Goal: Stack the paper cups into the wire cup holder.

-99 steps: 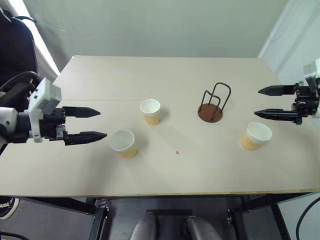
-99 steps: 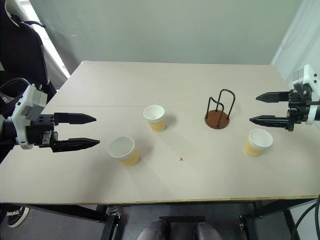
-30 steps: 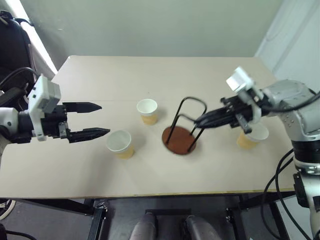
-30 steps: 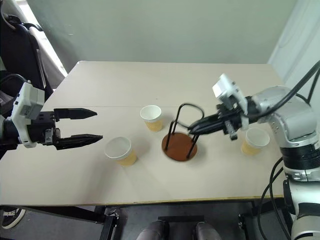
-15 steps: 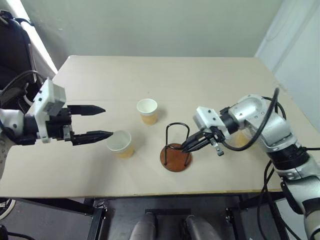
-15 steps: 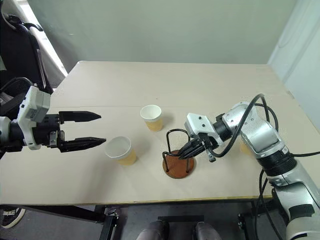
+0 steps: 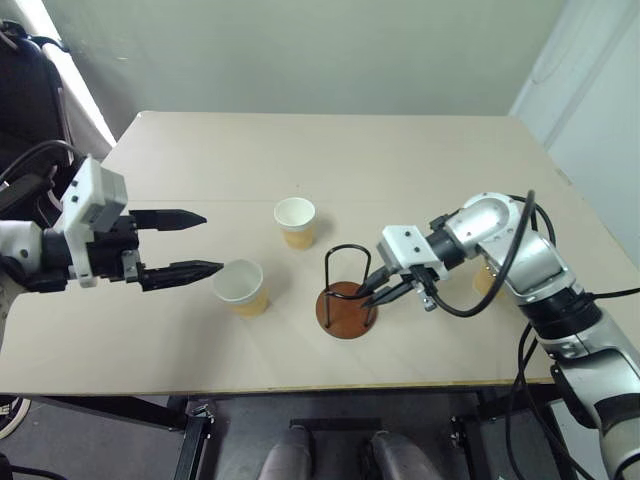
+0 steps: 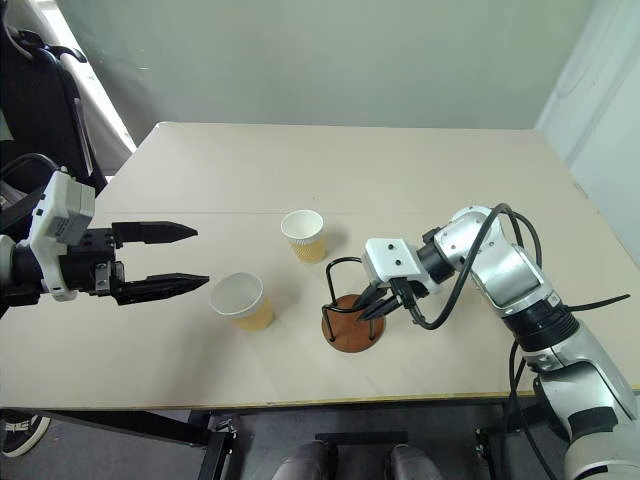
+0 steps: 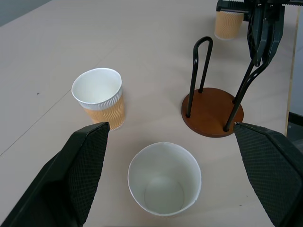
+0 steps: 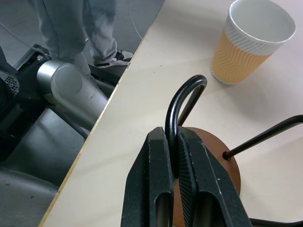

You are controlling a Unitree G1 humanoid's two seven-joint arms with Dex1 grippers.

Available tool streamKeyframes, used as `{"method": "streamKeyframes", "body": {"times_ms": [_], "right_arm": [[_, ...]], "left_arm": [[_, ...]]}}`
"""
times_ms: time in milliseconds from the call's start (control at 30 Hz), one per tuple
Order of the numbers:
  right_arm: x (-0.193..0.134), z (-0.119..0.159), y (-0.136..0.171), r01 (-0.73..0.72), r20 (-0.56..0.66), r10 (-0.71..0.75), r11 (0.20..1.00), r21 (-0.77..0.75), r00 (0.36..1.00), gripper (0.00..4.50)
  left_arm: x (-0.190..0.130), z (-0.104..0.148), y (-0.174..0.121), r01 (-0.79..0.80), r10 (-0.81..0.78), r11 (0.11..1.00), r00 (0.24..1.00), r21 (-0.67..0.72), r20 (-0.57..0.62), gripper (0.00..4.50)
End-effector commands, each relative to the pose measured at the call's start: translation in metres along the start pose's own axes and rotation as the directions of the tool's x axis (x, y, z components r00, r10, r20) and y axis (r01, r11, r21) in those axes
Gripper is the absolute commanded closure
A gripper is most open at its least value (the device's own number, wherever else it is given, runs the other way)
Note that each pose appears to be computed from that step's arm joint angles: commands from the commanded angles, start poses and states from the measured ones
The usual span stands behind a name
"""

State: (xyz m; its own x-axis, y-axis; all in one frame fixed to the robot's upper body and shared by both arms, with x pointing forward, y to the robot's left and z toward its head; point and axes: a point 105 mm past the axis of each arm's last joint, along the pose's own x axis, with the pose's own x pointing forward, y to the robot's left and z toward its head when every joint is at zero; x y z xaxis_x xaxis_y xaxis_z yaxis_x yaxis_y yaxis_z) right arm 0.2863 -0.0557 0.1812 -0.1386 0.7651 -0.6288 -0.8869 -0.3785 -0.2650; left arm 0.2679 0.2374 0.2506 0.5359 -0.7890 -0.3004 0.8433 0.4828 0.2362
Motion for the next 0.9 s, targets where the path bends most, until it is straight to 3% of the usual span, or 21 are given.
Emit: {"method": "streamKeyframes", "body": {"times_ms": [33, 200, 300, 333, 400, 467, 567, 700, 900], "right_arm": [[0.0, -0.001, 0.003, -0.009, -0.023, 0.008, 1.0, -0.014, 1.0, 3.09], [-0.012, 0.004, 0.001, 0.029, -0.022, -0.03, 1.0, -0.008, 0.999, 1.27], [-0.042, 0.019, -0.004, 0.107, 0.036, -0.108, 0.994, 0.016, 0.994, 0.2], [-0.055, 0.025, -0.006, 0.148, 0.061, -0.149, 0.989, 0.021, 0.987, 0.04], [-0.093, 0.039, -0.012, 0.26, 0.123, -0.267, 0.963, 0.072, 0.956, 0.04], [-0.132, 0.042, -0.011, 0.374, 0.098, -0.384, 0.921, 0.11, 0.918, 0.04], [-0.166, 0.01, 0.005, 0.484, -0.108, -0.472, 0.863, 0.143, 0.875, 0.04], [-0.178, -0.038, 0.027, 0.527, -0.334, -0.448, 0.826, 0.2, 0.829, 0.04], [-0.174, -0.084, 0.043, 0.527, -0.48, -0.371, 0.815, 0.241, 0.795, 0.04]], "left_arm": [[-0.004, 0.014, 0.001, -0.013, 0.012, 0.998, 1.0, 0.057, 0.013, 0.0], [-0.002, 0.018, 0.0, 0.001, -0.003, 0.997, 1.0, 0.072, 0.023, 0.0], [-0.001, 0.025, -0.002, 0.03, -0.034, 0.995, 0.998, 0.091, 0.043, 0.0], [-0.001, 0.029, -0.003, 0.04, -0.045, 0.994, 0.998, 0.101, 0.05, 0.0], [0.0, 0.04, -0.009, 0.074, -0.083, 0.99, 0.994, 0.124, 0.068, 0.0], [0.002, 0.05, -0.015, 0.115, -0.127, 0.983, 0.988, 0.145, 0.082, 0.0], [0.008, 0.052, -0.022, 0.164, -0.176, 0.971, 0.983, 0.171, 0.058, 0.0], [0.022, 0.053, -0.026, 0.204, -0.217, 0.956, 0.975, 0.209, 0.041, 0.0], [0.034, 0.061, -0.03, 0.234, -0.254, 0.938, 0.966, 0.257, 0.047, 0.0]]}}
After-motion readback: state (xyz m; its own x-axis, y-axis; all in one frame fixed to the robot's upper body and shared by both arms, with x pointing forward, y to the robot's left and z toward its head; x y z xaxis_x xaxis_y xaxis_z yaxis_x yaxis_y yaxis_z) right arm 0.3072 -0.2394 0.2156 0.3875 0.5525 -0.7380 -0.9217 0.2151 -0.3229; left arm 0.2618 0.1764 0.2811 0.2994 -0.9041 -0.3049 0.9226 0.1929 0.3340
